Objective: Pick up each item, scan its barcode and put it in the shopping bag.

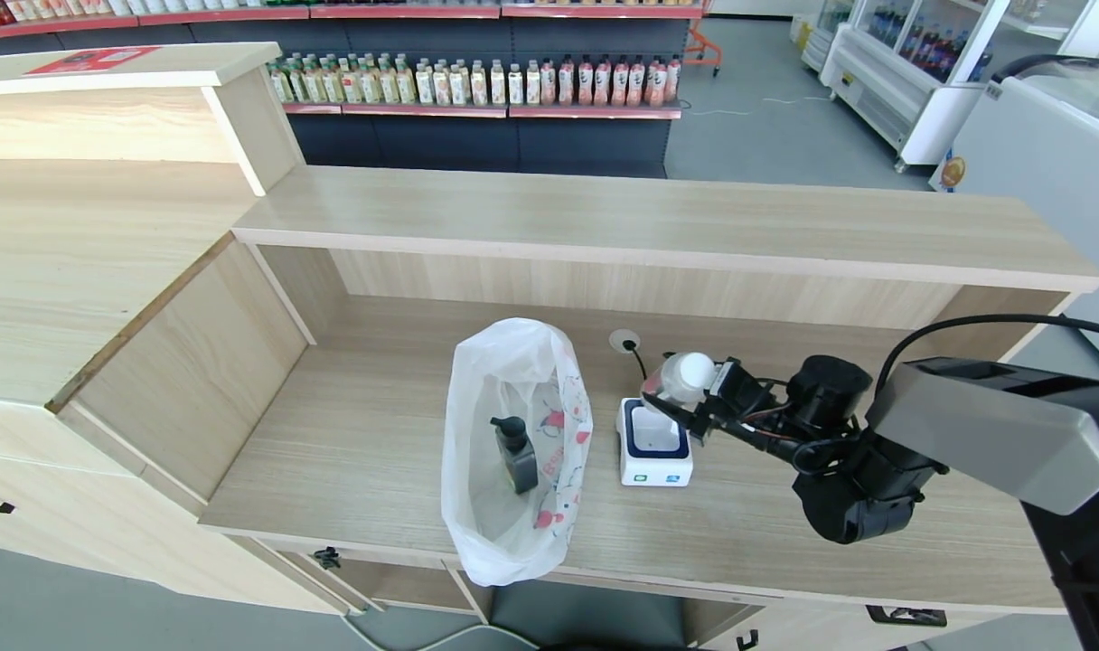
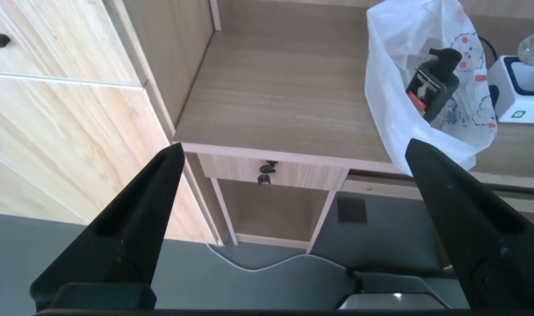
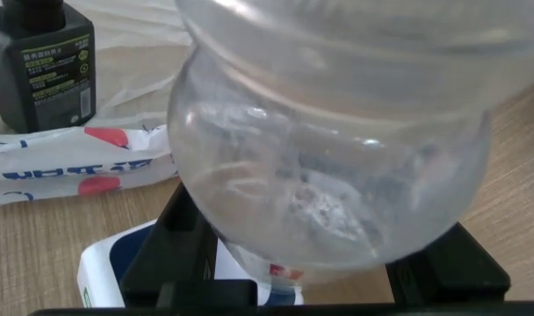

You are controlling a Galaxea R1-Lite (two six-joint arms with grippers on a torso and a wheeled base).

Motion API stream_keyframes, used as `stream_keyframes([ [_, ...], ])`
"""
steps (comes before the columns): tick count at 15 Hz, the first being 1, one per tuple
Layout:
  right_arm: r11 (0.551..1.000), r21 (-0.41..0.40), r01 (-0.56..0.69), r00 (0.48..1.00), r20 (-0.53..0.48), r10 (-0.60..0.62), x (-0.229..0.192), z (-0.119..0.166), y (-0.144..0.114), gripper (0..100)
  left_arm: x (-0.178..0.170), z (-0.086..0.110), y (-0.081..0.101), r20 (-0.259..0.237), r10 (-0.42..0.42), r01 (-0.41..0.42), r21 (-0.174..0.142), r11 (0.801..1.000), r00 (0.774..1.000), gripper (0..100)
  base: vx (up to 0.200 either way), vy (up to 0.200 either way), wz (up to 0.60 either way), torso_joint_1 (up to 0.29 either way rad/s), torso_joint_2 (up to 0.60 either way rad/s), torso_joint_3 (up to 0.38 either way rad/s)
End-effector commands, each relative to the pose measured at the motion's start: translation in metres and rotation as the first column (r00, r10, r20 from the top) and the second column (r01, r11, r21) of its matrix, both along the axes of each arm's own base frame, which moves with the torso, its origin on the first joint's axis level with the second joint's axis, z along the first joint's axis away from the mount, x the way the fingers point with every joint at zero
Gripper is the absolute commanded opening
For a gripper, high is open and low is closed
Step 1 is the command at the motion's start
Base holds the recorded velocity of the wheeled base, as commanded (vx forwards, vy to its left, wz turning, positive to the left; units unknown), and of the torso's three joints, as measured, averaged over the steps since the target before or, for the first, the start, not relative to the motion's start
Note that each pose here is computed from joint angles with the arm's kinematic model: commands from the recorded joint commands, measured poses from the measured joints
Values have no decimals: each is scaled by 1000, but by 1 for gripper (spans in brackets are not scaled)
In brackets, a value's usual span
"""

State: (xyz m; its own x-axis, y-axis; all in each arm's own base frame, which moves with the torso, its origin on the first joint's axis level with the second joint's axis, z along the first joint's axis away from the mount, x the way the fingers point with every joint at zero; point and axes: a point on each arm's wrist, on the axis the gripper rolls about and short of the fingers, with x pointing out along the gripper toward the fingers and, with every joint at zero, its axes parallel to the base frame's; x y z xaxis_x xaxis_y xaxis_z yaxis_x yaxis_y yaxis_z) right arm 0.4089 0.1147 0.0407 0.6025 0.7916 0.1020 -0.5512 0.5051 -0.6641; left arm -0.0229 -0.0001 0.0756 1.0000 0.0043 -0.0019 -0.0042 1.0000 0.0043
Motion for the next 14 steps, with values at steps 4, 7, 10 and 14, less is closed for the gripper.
stream_keyframes([
  [4, 1000, 0, -2, 1000, -5, 2, 4, -6, 2, 0, 0, 0, 0, 0, 0, 0, 0, 1000, 1000, 100, 0, 0, 0, 0, 0, 0],
  [7, 1000, 1, -2, 1000, -2, 2, 4, -4, 2, 0, 0, 0, 0, 0, 0, 0, 0, 1000, 1000, 100, 0, 0, 0, 0, 0, 0],
  [10, 1000, 3, -3, 1000, 6, 3, 3, -1, 3, 0, 0, 0, 0, 0, 0, 0, 0, 1000, 1000, 100, 0, 0, 0, 0, 0, 0],
  [14, 1000, 13, -3, 1000, 23, 2, 2, 10, 2, 0, 0, 0, 0, 0, 0, 0, 2, 1000, 1000, 100, 0, 0, 0, 0, 0, 0],
])
